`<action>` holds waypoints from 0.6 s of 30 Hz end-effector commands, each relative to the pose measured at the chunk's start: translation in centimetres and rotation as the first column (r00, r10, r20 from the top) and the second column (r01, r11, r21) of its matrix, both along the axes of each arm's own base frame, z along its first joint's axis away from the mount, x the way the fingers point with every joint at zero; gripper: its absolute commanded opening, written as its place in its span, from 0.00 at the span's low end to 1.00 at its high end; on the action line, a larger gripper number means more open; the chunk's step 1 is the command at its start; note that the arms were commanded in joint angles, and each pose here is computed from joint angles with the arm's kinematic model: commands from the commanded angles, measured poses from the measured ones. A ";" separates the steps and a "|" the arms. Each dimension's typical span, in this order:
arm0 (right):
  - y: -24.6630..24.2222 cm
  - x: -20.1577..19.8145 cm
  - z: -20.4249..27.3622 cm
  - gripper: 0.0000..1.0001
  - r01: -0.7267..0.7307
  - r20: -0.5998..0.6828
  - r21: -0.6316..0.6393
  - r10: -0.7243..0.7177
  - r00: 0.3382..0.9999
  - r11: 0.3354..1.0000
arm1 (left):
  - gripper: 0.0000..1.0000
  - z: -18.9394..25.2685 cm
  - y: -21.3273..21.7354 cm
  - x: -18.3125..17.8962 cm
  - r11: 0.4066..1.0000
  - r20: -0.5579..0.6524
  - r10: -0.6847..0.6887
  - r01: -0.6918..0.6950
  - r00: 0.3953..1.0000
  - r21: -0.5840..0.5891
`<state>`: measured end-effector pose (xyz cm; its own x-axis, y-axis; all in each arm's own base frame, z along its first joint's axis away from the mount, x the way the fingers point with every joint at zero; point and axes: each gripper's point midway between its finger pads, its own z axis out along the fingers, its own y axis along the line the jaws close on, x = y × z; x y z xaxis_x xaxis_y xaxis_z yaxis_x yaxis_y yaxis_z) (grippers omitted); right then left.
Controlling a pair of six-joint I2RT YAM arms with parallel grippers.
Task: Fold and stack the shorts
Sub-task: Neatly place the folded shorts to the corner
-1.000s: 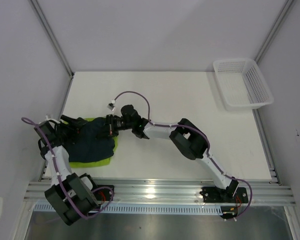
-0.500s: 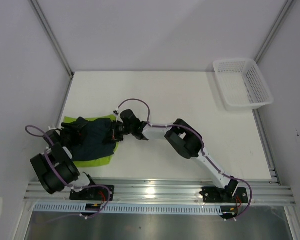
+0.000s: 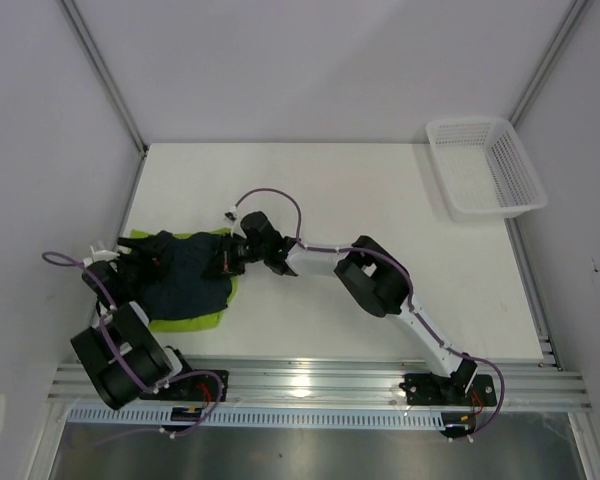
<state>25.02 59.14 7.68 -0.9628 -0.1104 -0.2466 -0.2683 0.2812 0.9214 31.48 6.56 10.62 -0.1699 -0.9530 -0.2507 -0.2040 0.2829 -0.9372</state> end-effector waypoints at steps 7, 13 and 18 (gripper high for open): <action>1.9 1.7 11.0 0.00 -0.006 0.179 0.195 -0.030 0.983 0.981 | 0.83 6.0 0.3 -0.7 0.989 0.062 0.010 -0.019 0.998 0.147; 3.2 3.3 10.5 0.00 0.033 0.154 0.238 -0.071 0.986 0.971 | 0.84 6.7 0.2 -0.5 0.990 0.049 -0.012 0.005 0.999 0.137; 3.4 7.3 5.0 0.00 0.204 0.096 0.126 -0.217 0.971 0.971 | 0.89 7.8 -0.4 -1.5 0.983 0.087 -0.002 -0.014 0.996 0.183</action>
